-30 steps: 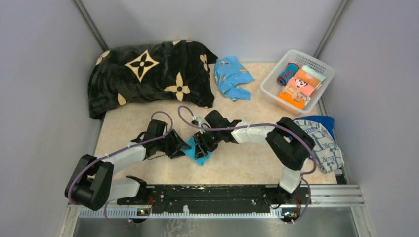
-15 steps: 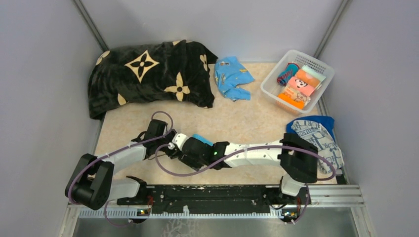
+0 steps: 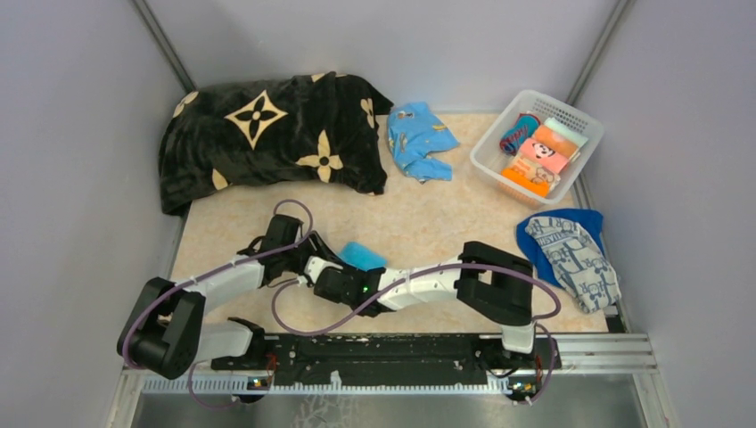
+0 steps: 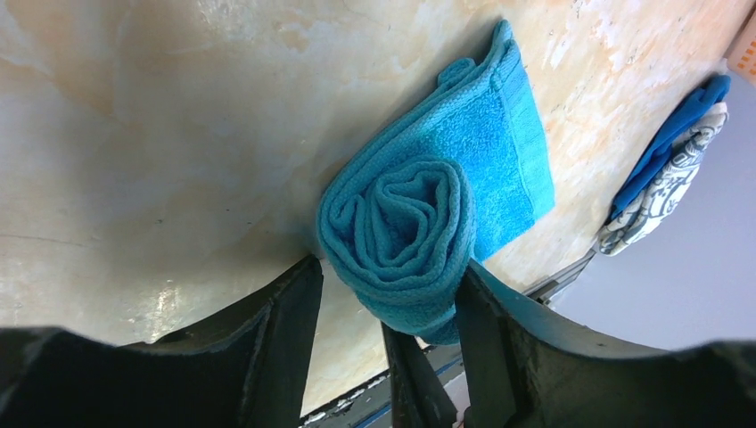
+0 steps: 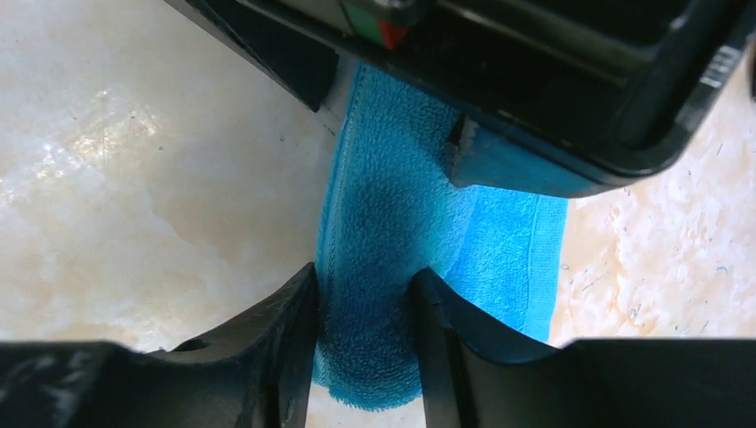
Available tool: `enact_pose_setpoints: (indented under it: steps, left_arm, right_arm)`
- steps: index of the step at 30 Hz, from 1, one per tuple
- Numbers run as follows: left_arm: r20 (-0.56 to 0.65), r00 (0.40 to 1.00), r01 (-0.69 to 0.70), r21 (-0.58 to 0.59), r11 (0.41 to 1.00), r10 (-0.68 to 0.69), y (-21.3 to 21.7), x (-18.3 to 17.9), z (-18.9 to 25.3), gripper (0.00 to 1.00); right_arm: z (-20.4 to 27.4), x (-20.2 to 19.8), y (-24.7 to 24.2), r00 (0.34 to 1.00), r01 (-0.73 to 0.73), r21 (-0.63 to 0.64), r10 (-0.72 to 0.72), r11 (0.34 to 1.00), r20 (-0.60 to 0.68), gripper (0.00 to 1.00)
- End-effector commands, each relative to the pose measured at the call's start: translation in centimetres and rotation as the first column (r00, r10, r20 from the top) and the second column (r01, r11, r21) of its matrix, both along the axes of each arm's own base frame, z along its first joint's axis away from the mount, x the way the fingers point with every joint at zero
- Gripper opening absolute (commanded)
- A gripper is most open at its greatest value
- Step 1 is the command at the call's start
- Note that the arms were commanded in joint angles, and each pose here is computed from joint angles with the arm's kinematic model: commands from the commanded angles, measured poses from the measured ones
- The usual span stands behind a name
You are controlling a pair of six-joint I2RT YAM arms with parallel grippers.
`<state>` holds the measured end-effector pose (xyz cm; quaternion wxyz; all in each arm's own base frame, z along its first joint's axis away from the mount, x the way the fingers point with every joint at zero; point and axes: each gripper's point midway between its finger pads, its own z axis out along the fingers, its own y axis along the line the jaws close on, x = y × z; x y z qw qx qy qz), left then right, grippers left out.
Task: Roll the towels
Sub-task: Roll the towel at the center of the board.
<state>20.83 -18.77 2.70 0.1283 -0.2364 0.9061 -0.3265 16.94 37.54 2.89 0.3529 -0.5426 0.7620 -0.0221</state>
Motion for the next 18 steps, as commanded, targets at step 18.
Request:
enact_pose_setpoints:
  steps: [18]
  left_arm:
    - [0.113, 0.991, -0.073, 0.031, 0.997, 0.069, 2.4, -1.3, 2.6, 0.87]
  right_arm:
    - [1.2, -4.5, 0.0, 0.519, 0.082, 0.436, 0.335, 0.896, -0.786, 0.19]
